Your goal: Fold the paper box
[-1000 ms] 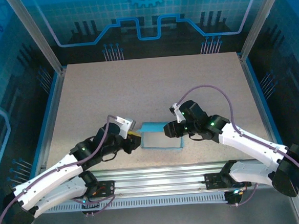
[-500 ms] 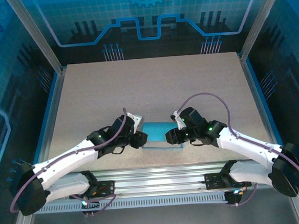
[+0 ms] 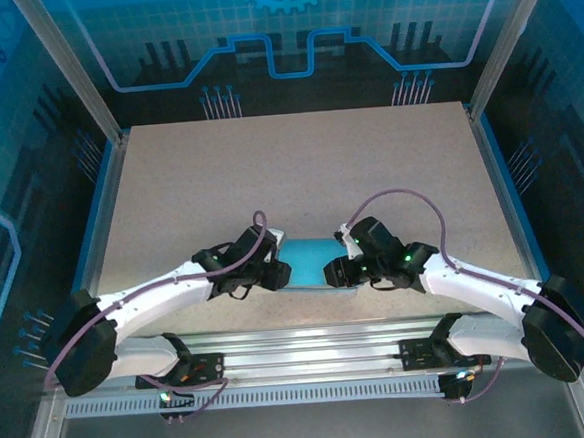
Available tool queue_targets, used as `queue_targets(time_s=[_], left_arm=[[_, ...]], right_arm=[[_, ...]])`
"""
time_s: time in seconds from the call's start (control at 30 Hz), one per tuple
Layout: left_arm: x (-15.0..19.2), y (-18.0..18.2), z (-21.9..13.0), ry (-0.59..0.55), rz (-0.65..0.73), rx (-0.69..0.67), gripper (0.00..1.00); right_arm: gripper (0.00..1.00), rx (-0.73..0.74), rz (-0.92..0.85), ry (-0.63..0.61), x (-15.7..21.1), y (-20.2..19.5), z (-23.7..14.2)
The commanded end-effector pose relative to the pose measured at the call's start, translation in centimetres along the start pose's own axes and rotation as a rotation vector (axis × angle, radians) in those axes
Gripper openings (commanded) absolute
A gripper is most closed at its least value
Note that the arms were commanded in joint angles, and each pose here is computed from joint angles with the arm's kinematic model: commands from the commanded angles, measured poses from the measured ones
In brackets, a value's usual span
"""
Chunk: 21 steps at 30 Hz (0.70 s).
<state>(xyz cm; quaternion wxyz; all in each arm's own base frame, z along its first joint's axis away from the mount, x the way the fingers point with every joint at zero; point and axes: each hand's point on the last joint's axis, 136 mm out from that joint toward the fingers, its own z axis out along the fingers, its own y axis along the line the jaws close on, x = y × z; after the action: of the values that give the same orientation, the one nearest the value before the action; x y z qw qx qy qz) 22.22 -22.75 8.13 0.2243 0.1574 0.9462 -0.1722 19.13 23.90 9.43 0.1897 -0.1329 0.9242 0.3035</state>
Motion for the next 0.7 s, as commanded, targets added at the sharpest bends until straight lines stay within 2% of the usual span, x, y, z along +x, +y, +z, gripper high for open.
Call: queue_targets(time_s=[0.0, 0.17, 0.37, 0.6, 0.67], left_arm=[[-0.8, -0.3, -0.1, 0.005, -0.039, 0.008, 0.43], [-0.3, -1.1, 0.5, 0.046, -0.072, 0.056, 0.41], [0.1, -1.1, 1.1, 0.081, -0.099, 0.05, 0.4], [0.2, -1.4, 1.2, 0.11, -0.131, 0.07, 0.34], [0.0, -1.6, 1.1, 0.109, -0.137, 0.077, 0.29]], right_arm=[[0.41, -0.022, 0.003, -0.003, 0.2, 0.4, 0.4], [0.41, -0.015, 0.004, 0.006, 0.6, 0.2, 0.8], [0.41, -0.016, 0.005, 0.003, 0.7, 0.2, 0.8], [0.41, -0.016, 0.004, 0.007, 0.7, 0.1, 1.0], [0.41, -0.012, 0.007, 0.01, 0.9, -0.1, 1.2]])
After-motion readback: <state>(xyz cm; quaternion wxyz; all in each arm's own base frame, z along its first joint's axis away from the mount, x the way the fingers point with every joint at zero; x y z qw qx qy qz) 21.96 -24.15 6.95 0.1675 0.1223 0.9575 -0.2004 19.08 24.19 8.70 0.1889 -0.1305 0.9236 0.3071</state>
